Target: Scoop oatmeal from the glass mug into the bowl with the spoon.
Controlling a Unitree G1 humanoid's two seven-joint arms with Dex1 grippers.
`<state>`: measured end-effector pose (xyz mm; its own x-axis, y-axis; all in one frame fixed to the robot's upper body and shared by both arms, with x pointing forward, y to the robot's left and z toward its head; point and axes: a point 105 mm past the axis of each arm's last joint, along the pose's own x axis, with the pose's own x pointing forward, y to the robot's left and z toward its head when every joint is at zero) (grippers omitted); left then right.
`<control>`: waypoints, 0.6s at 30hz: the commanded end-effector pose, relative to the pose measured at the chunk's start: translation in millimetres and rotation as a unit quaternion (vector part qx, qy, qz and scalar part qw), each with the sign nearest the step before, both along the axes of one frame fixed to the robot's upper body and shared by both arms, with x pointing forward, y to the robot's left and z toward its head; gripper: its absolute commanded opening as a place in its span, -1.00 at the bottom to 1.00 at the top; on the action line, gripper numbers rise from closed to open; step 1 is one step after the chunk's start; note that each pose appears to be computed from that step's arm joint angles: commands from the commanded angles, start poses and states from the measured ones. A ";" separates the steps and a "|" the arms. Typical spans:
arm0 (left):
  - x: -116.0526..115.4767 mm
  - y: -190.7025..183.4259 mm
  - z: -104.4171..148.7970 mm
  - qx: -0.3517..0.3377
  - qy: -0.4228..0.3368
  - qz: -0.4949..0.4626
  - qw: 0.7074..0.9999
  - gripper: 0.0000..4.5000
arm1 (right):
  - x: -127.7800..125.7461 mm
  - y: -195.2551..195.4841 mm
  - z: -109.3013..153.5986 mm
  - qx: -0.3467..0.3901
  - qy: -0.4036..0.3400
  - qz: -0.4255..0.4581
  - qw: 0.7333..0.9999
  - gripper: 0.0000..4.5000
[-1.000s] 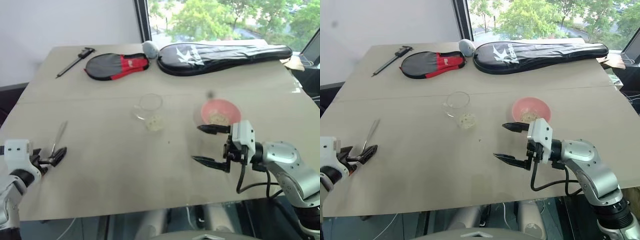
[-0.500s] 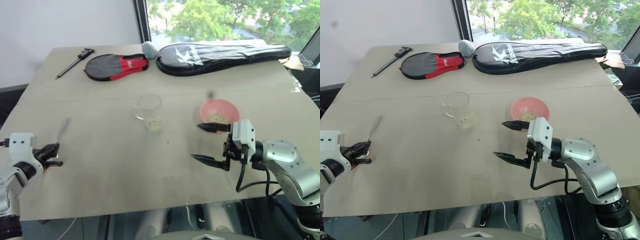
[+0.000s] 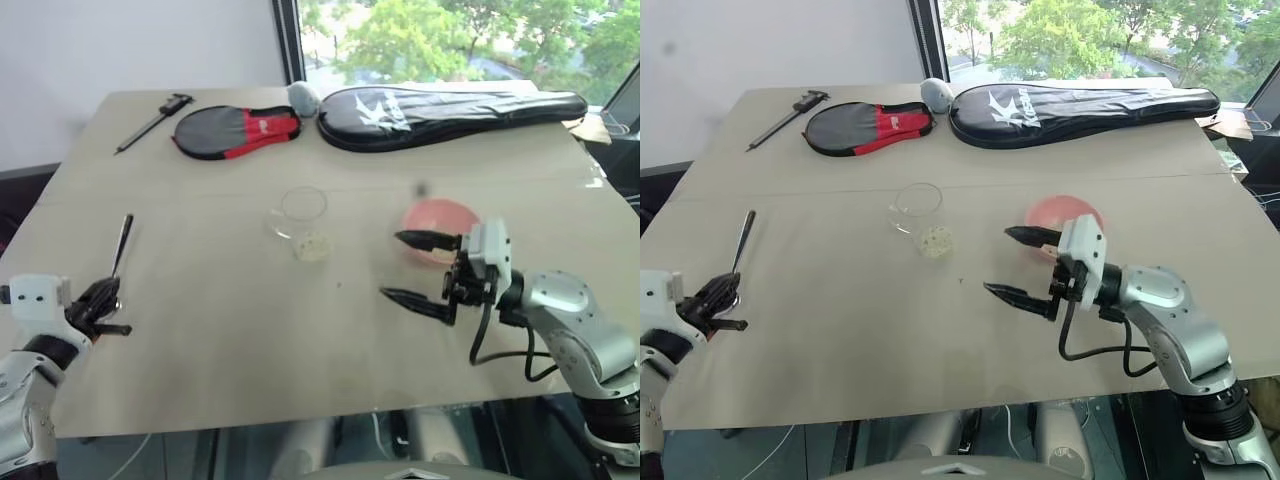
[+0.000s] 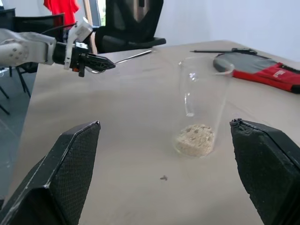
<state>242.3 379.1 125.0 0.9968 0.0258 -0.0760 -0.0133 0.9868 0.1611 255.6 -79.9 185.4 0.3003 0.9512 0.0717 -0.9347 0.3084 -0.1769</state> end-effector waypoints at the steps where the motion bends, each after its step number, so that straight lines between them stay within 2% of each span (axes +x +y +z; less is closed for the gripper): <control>1: 5.4 -27.0 51.9 0.032 -0.101 -0.035 0.994 -0.98 | 4.4 1.1 31.5 0.053 -0.017 -0.003 0.998 1.00; 7: 25.3 -85.4 114.0 0.051 -0.199 -0.128 0.970 -0.98 | 21.9 20.2 62.2 0.096 0.024 -0.017 0.995 1.00; 9: 28.3 -99.2 121.6 0.051 -0.209 -0.155 0.964 -0.98 | 26.8 25.5 66.7 0.097 0.036 -0.023 0.994 1.00; 13: 33.2 -170.9 141.7 0.069 -0.222 -0.293 0.927 -0.98 | 39.2 46.3 92.0 0.119 0.062 -0.019 0.991 1.00; 18: 32.1 -215.3 139.8 0.126 -0.194 -0.380 0.895 -0.98 | 68.0 52.1 103.2 0.132 0.096 -0.072 0.984 1.00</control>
<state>280.1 174.3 260.8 0.7120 -0.6701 0.2098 0.5334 0.7104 0.4591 317.9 -22.0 282.0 0.4269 0.8765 0.2225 -0.9041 0.4185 0.0862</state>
